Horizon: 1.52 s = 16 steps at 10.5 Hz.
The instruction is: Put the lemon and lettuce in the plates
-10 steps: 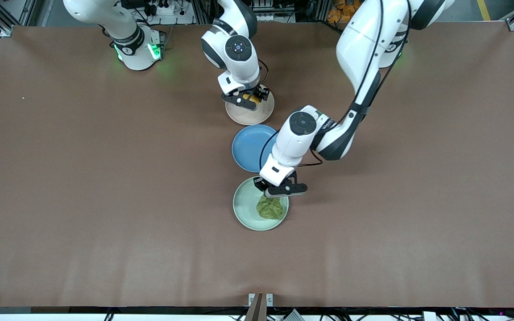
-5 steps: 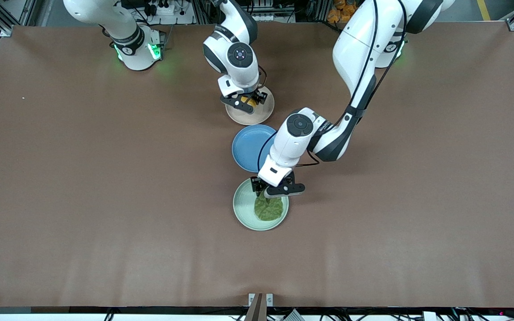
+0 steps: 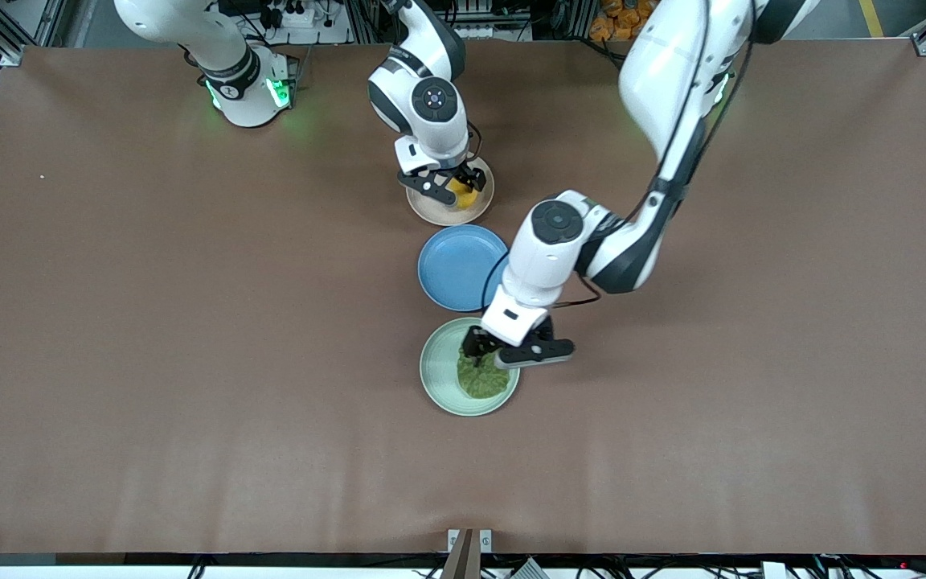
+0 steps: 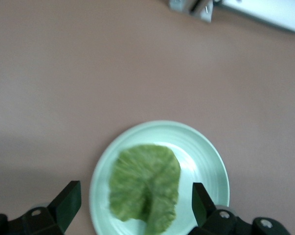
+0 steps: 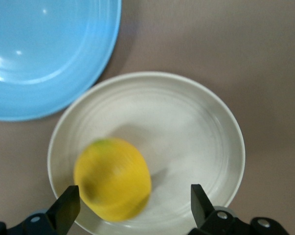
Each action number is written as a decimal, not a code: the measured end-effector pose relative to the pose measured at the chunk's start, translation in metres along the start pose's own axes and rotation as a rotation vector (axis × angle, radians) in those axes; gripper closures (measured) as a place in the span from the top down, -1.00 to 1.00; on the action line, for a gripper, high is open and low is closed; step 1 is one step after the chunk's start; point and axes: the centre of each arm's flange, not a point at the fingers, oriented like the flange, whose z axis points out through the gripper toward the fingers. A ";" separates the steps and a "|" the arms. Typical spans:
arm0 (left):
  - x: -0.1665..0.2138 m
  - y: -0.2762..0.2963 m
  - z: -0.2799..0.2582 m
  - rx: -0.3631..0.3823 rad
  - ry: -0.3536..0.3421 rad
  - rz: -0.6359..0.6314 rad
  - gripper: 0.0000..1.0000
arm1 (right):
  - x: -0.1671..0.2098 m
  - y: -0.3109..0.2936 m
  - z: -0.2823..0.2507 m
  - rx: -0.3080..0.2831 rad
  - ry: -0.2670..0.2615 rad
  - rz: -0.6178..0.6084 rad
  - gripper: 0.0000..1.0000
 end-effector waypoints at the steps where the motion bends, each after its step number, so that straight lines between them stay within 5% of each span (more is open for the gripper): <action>1: 0.023 -0.009 -0.029 0.025 0.005 0.013 1.00 | 0.015 -0.001 -0.006 0.013 0.015 0.018 1.00; 6: 0.115 -0.090 -0.146 0.146 -0.031 0.107 1.00 | 0.159 0.025 -0.051 0.058 0.135 0.045 1.00; 13: 0.164 -0.200 -0.275 0.247 -0.136 0.124 1.00 | 0.367 0.165 -0.067 0.033 0.123 -0.160 1.00; 16: 0.170 -0.236 -0.310 0.218 -0.192 0.090 1.00 | 0.421 0.228 -0.068 0.047 0.106 -0.231 1.00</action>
